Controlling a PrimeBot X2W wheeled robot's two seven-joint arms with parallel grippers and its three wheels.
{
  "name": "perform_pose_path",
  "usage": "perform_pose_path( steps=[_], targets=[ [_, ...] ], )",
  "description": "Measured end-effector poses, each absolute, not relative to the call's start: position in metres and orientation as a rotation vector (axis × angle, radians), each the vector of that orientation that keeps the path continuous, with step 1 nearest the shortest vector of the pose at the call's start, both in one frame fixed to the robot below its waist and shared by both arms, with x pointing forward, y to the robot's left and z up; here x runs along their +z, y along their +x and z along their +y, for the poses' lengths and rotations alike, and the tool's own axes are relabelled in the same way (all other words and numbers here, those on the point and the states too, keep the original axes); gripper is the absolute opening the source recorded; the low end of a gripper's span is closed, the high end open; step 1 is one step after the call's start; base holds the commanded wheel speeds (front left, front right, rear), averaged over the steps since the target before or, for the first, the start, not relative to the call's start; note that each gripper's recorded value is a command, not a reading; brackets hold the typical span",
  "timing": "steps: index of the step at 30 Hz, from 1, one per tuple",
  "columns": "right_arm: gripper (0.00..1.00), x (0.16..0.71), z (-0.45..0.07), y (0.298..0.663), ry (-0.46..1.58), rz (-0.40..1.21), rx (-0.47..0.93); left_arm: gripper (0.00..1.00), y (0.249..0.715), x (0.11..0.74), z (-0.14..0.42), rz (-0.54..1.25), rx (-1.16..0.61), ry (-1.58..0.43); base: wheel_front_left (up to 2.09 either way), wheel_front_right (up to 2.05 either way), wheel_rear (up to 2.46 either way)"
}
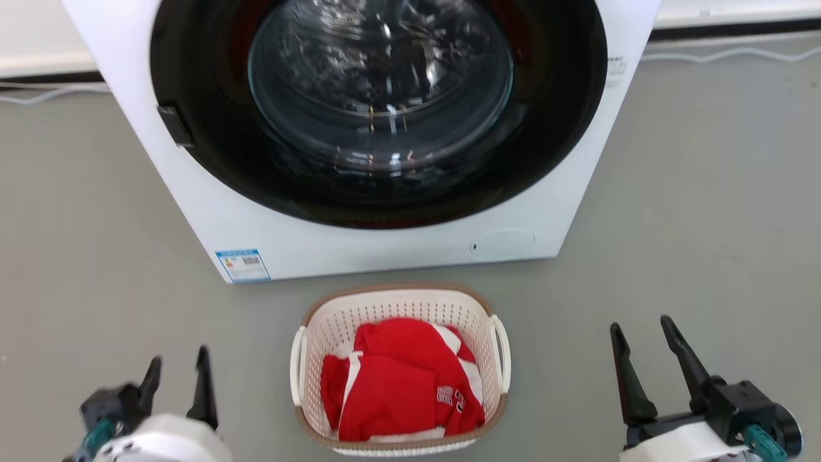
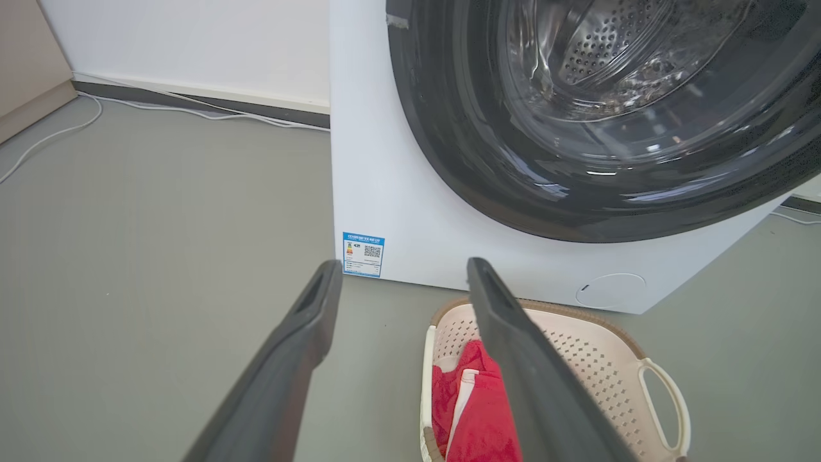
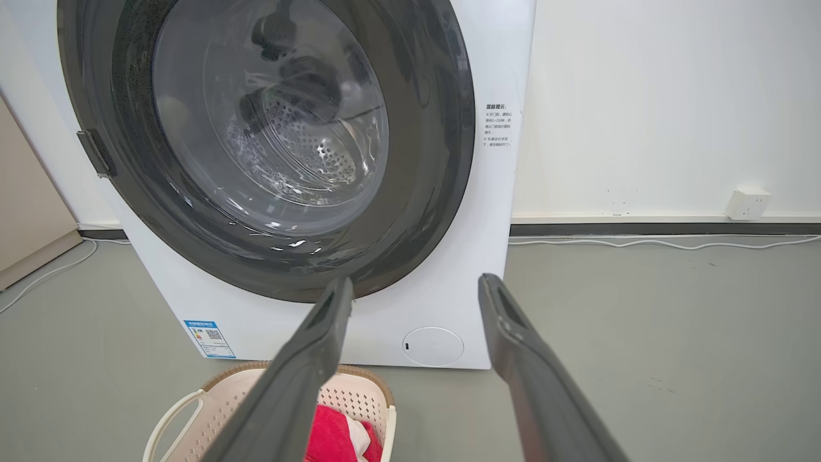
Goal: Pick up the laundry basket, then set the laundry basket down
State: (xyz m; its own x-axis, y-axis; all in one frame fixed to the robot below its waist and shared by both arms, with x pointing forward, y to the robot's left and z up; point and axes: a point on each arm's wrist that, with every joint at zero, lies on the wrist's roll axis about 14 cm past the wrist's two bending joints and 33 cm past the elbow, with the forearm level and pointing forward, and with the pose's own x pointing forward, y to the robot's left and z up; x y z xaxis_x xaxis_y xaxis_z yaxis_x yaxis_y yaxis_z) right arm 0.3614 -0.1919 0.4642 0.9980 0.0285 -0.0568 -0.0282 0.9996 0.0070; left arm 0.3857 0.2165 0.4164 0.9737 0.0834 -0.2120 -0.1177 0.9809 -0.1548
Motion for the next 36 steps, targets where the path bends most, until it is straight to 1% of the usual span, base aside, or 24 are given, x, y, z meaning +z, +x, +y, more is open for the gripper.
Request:
perform_pose_path(
  steps=[5,8,22,23,29,36],
  targets=[
    [1.00,0.466,-0.196,0.349,0.005,0.052,0.017,1.00,0.363,0.424,0.228,0.181,0.134,-0.163,0.00,0.00,0.00],
    [1.00,0.470,-0.194,0.348,0.006,0.041,0.020,1.00,0.355,0.428,0.230,0.167,0.131,-0.159,0.00,0.00,0.00],
    [1.00,0.464,-0.190,0.341,0.023,0.057,0.029,1.00,0.352,0.441,0.224,0.126,0.094,-0.137,0.00,0.00,0.00],
    [0.00,0.464,-0.190,0.341,0.023,0.057,0.029,0.00,0.352,0.442,0.223,0.126,0.090,-0.133,0.00,0.00,0.00],
    [0.00,0.445,-0.191,0.334,0.039,0.123,0.022,0.00,0.338,0.414,0.216,0.216,0.105,-0.170,0.00,0.00,0.00],
    [0.00,0.445,-0.194,0.334,0.136,0.121,-0.008,0.00,0.337,0.413,0.218,0.225,0.132,-0.253,0.00,0.00,0.00]
  ],
)
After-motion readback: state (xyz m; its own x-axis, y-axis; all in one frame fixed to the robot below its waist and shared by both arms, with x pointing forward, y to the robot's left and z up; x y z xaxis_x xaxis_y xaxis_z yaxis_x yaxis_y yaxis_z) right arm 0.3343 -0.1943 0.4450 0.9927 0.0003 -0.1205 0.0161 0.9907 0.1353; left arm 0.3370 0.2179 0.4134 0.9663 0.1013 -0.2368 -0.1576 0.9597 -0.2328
